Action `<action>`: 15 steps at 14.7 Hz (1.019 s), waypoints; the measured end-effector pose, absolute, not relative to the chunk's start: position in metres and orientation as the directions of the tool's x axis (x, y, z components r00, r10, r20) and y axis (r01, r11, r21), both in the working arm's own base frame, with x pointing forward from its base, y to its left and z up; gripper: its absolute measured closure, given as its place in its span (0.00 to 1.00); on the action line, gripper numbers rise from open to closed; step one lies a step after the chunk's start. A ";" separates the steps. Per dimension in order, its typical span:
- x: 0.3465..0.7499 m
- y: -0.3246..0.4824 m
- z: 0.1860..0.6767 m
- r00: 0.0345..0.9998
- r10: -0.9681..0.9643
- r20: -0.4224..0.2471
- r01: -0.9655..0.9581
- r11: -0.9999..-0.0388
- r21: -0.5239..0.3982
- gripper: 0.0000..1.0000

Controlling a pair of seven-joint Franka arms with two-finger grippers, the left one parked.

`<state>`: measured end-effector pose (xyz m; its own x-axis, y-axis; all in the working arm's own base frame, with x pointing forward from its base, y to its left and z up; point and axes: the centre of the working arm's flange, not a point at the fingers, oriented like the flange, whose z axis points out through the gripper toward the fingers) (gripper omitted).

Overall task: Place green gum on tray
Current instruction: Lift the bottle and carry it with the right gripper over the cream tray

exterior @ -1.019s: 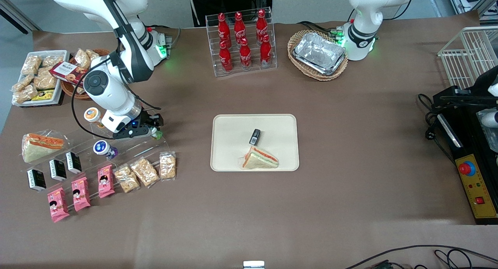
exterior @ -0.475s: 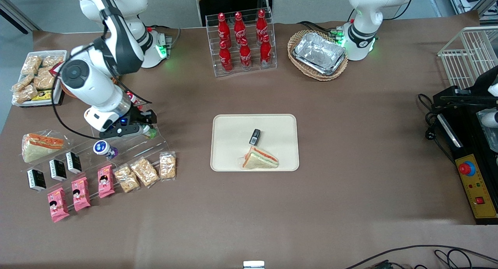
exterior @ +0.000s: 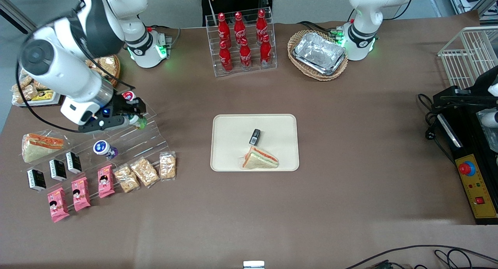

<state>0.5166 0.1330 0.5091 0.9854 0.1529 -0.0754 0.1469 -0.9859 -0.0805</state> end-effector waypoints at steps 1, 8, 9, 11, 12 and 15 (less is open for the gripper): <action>0.516 0.137 0.521 0.986 0.151 -0.076 0.143 -0.984 -0.110 0.42; 0.480 0.244 0.537 0.991 0.079 -0.107 0.064 -0.989 -0.132 0.42; 0.471 0.264 0.536 0.992 0.064 -0.111 0.050 -0.991 -0.126 0.42; 0.455 0.300 0.529 0.993 0.029 -0.119 0.015 -0.993 -0.114 0.42; 0.450 0.317 0.522 0.993 0.009 -0.119 -0.003 -0.995 -0.104 0.42; 0.442 0.361 0.486 0.993 -0.037 -0.113 -0.045 -0.997 -0.070 0.42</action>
